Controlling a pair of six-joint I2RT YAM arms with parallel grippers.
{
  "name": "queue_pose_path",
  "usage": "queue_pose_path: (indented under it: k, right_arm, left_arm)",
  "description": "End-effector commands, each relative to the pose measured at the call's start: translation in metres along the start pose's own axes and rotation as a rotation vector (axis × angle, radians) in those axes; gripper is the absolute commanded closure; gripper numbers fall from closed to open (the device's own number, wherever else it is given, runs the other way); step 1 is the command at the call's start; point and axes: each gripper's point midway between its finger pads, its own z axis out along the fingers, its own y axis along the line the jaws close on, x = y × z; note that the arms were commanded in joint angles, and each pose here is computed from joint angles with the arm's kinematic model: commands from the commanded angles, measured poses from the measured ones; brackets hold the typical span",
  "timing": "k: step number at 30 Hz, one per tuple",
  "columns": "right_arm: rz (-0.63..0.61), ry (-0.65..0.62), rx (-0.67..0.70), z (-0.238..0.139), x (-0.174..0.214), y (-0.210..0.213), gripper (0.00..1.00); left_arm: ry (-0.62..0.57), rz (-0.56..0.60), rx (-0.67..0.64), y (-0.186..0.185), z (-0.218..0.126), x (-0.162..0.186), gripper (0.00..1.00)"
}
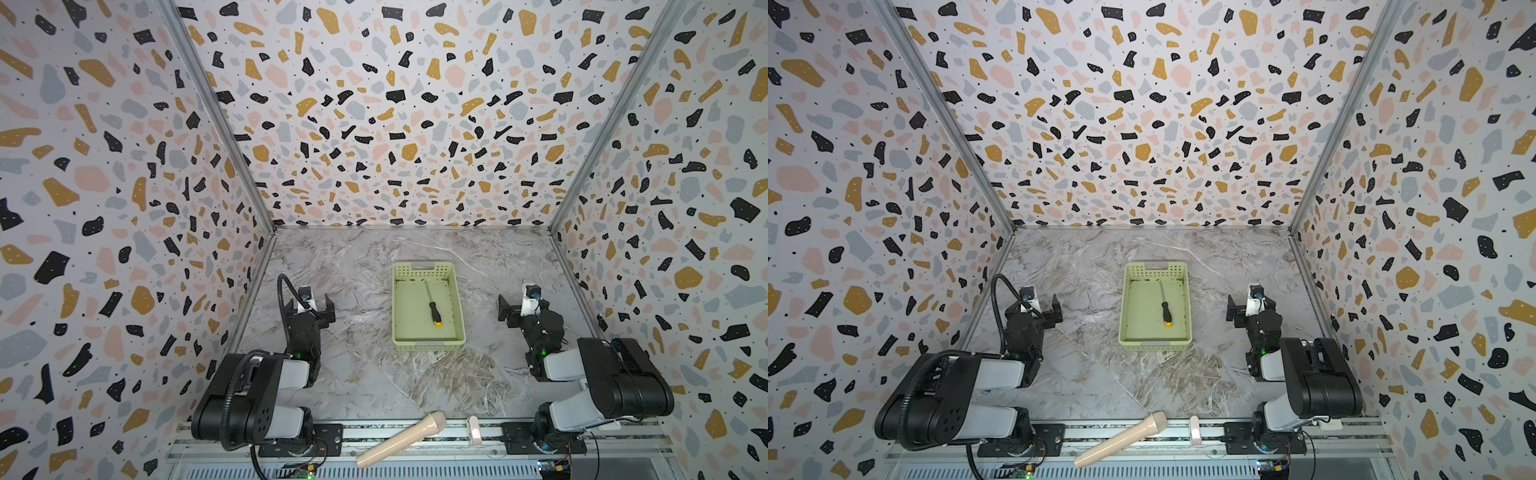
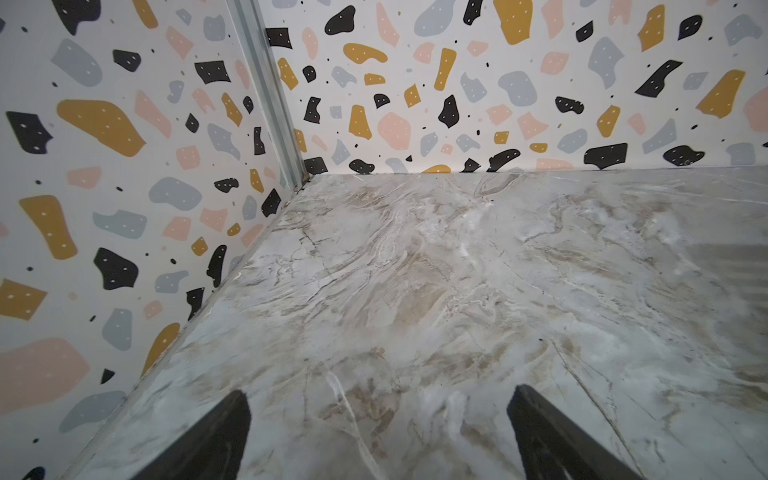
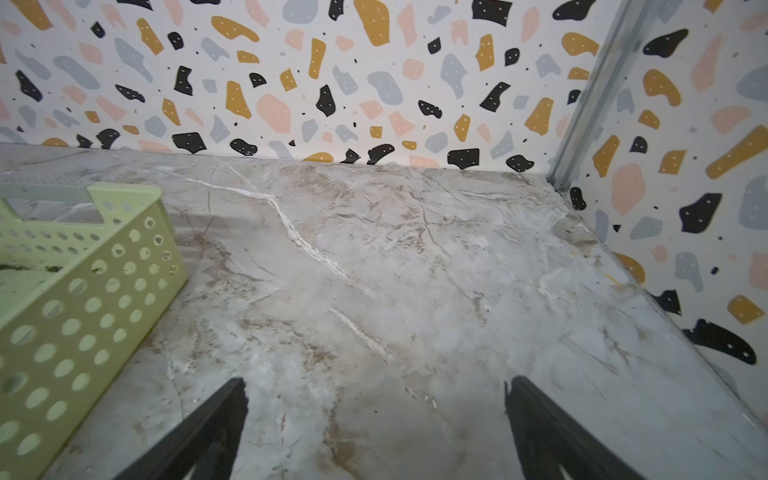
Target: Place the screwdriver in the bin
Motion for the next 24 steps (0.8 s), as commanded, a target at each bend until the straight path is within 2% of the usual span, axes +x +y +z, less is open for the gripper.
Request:
queue_pose_path:
  k: [1, 6, 9, 21, 24]
  right_arm:
    - [-0.033, -0.039, -0.051, 0.004, -0.013, 0.009, 0.01]
    - [-0.022, -0.037, -0.046, 0.004, -0.012, 0.006, 0.01]
    - [-0.026, -0.037, -0.045, 0.004, -0.013, 0.007, 0.01]
    - [-0.035, -0.036, -0.029, 0.004, -0.013, 0.007, 0.01]
    - [-0.045, -0.042, -0.051, 0.002, -0.013, 0.011, 0.01]
  left_arm:
    - [-0.085, -0.039, 0.064, -0.008, -0.002, -0.019, 0.00]
    - [-0.077, -0.046, 0.054, -0.006, -0.001, -0.018, 0.00]
    - [-0.072, -0.075, -0.018, 0.006, -0.001, -0.017, 0.01]
    - [-0.073, -0.072, -0.017, 0.006, -0.001, -0.018, 0.00]
    - [-0.080, -0.048, 0.044, -0.005, -0.002, -0.019, 0.00]
